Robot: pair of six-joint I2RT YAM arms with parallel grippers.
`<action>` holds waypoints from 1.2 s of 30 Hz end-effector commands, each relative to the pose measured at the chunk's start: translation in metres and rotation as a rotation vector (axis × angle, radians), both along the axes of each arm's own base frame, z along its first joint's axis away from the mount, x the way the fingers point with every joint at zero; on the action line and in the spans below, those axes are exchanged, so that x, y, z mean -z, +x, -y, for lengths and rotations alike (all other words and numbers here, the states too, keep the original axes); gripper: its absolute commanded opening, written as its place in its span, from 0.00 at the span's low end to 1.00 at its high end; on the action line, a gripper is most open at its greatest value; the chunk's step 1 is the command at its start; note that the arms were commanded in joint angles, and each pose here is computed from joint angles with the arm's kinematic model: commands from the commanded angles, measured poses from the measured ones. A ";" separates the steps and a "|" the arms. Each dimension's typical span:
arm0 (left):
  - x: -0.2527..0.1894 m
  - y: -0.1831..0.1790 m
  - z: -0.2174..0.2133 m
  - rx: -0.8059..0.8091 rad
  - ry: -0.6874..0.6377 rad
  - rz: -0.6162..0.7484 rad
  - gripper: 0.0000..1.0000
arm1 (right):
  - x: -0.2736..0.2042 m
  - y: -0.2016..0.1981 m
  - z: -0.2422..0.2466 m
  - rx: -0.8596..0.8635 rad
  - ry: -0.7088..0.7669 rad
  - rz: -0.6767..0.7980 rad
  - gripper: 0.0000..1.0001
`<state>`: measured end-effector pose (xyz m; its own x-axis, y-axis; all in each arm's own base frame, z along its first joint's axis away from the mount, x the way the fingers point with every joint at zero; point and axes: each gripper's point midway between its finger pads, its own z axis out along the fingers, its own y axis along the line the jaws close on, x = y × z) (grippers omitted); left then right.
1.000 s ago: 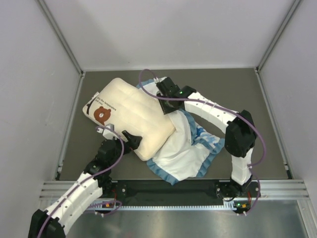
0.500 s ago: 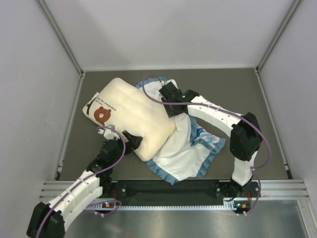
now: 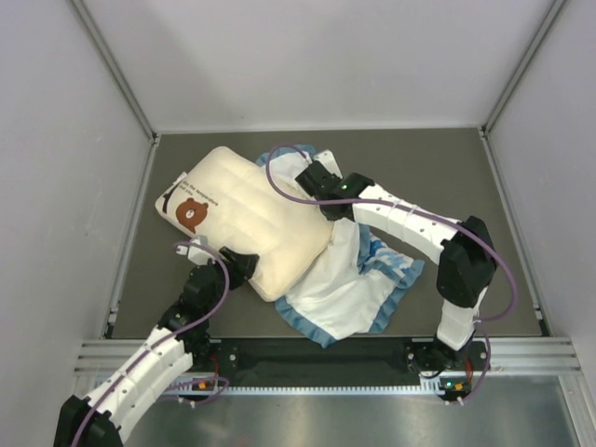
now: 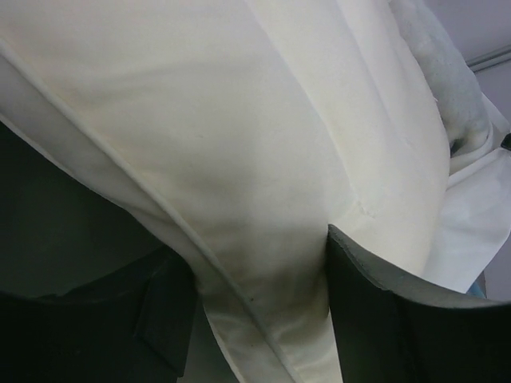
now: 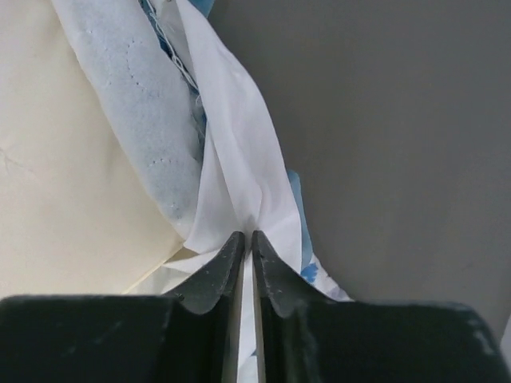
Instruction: Put the pillow into the pillowcase
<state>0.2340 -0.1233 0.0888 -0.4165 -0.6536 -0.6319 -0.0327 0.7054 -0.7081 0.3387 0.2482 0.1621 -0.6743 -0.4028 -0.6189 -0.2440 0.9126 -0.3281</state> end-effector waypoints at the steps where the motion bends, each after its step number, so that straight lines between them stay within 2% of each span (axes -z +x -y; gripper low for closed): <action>1: -0.011 0.007 -0.005 -0.030 0.023 0.038 0.62 | 0.002 0.000 -0.002 0.006 -0.016 0.000 0.07; 3: -0.013 0.008 -0.003 -0.016 0.026 0.040 0.57 | 0.002 0.000 -0.009 -0.013 0.020 -0.006 0.00; 6: -0.009 0.009 0.002 -0.003 0.019 0.023 0.55 | -0.004 -0.005 -0.024 -0.072 0.118 -0.021 0.00; 7: -0.010 0.011 0.003 -0.002 0.008 0.033 0.57 | -0.005 -0.010 -0.033 -0.106 0.163 -0.042 0.00; 8: -0.011 0.011 0.005 0.007 -0.004 0.047 0.65 | -0.017 -0.013 -0.037 -0.126 0.208 -0.030 0.00; 9: -0.003 0.009 0.005 0.003 -0.013 0.039 0.89 | -0.020 -0.015 -0.041 -0.144 0.241 -0.027 0.00; 10: -0.004 0.009 0.005 -0.015 -0.058 0.034 0.98 | -0.024 -0.019 -0.046 -0.170 0.279 -0.036 0.00; 13: -0.004 0.010 0.000 -0.077 -0.144 0.037 0.99 | -0.051 -0.028 -0.048 -0.202 0.360 -0.008 0.00; 15: 0.008 0.007 -0.004 -0.094 -0.148 0.029 0.99 | -0.056 -0.031 -0.047 -0.211 0.375 -0.004 0.00; 20: 0.003 0.012 -0.007 -0.116 -0.151 0.067 0.99 | -0.061 -0.035 -0.047 -0.220 0.393 -0.005 0.00; 21: -0.001 0.015 -0.005 -0.111 -0.148 0.078 0.96 | -0.060 -0.036 -0.047 -0.222 0.393 -0.008 0.00; 22: -0.004 0.018 -0.004 -0.099 -0.124 0.099 0.87 | -0.059 -0.035 -0.048 -0.222 0.399 -0.012 0.00; 23: -0.006 0.020 -0.004 -0.092 -0.103 0.111 0.55 | -0.058 -0.035 -0.049 -0.221 0.399 -0.013 0.00; 25: -0.016 0.033 -0.001 -0.087 -0.035 0.130 0.28 | -0.056 -0.035 -0.050 -0.224 0.402 -0.023 0.00; 26: -0.019 0.038 0.000 -0.085 -0.016 0.130 0.10 | -0.055 -0.034 -0.052 -0.227 0.410 -0.024 0.00; 27: -0.026 0.047 0.004 -0.085 -0.002 0.126 0.00 | -0.055 -0.034 -0.052 -0.227 0.415 -0.026 0.00; 32: -0.091 0.069 0.018 -0.057 -0.033 0.287 0.00 | -0.053 -0.035 -0.050 -0.227 0.419 -0.043 0.02; 33: -0.106 0.070 0.016 -0.065 -0.034 0.319 0.00 | -0.050 -0.038 -0.046 -0.226 0.402 -0.056 0.25; 36: -0.146 0.077 0.012 -0.084 0.021 0.399 0.00 | -0.041 -0.046 -0.042 -0.221 0.400 -0.082 0.38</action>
<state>0.2902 -0.1377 0.1325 -0.3109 -0.6383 -0.7042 0.0245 0.7353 -0.6773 0.2975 0.2922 0.2013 -0.6498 -0.3041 -0.6966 -0.4589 0.8876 0.0406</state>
